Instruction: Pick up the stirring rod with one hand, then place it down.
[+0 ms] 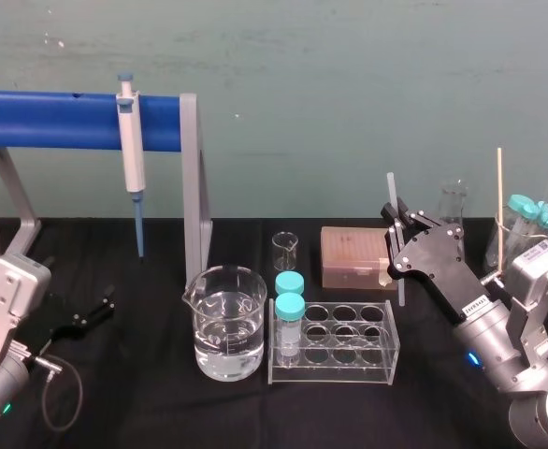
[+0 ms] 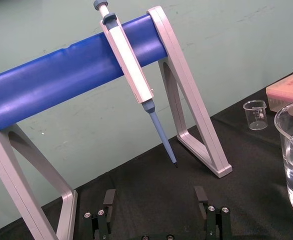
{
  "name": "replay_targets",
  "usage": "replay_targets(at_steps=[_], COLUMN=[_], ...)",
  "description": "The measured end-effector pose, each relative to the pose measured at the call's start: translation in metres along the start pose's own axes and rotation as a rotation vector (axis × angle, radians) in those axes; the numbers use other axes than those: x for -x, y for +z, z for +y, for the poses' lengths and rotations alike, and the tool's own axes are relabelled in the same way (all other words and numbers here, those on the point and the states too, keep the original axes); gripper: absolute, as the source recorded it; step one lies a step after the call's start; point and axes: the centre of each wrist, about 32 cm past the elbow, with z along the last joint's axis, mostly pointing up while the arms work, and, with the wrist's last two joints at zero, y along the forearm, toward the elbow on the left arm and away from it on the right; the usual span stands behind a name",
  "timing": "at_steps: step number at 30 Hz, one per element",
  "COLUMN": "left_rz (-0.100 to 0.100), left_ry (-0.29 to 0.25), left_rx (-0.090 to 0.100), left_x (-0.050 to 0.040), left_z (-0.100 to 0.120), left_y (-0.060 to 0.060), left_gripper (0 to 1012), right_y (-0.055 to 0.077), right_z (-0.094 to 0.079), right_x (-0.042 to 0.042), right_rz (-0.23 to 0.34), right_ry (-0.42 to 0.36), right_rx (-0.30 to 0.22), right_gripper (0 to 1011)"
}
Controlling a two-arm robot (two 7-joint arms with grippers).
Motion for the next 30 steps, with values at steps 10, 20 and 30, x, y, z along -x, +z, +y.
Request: replay_targets(at_steps=[10,20,30], left_rz=[0.0,0.0,0.0], left_ry=[0.0,0.0,0.0], left_rx=[0.0,0.0,0.0], left_x=[0.0,0.0,0.0], left_z=[0.0,0.0,0.0], left_y=[0.0,0.0,0.0], left_gripper=[1000,1000,1000], right_y=[0.0,0.0,0.0], right_z=[0.0,0.0,0.0], right_x=[0.0,0.0,0.0], right_rz=[0.0,0.0,0.0], right_ry=[0.0,0.0,0.0], right_rx=[0.0,0.0,0.0], right_gripper=[67,67,67])
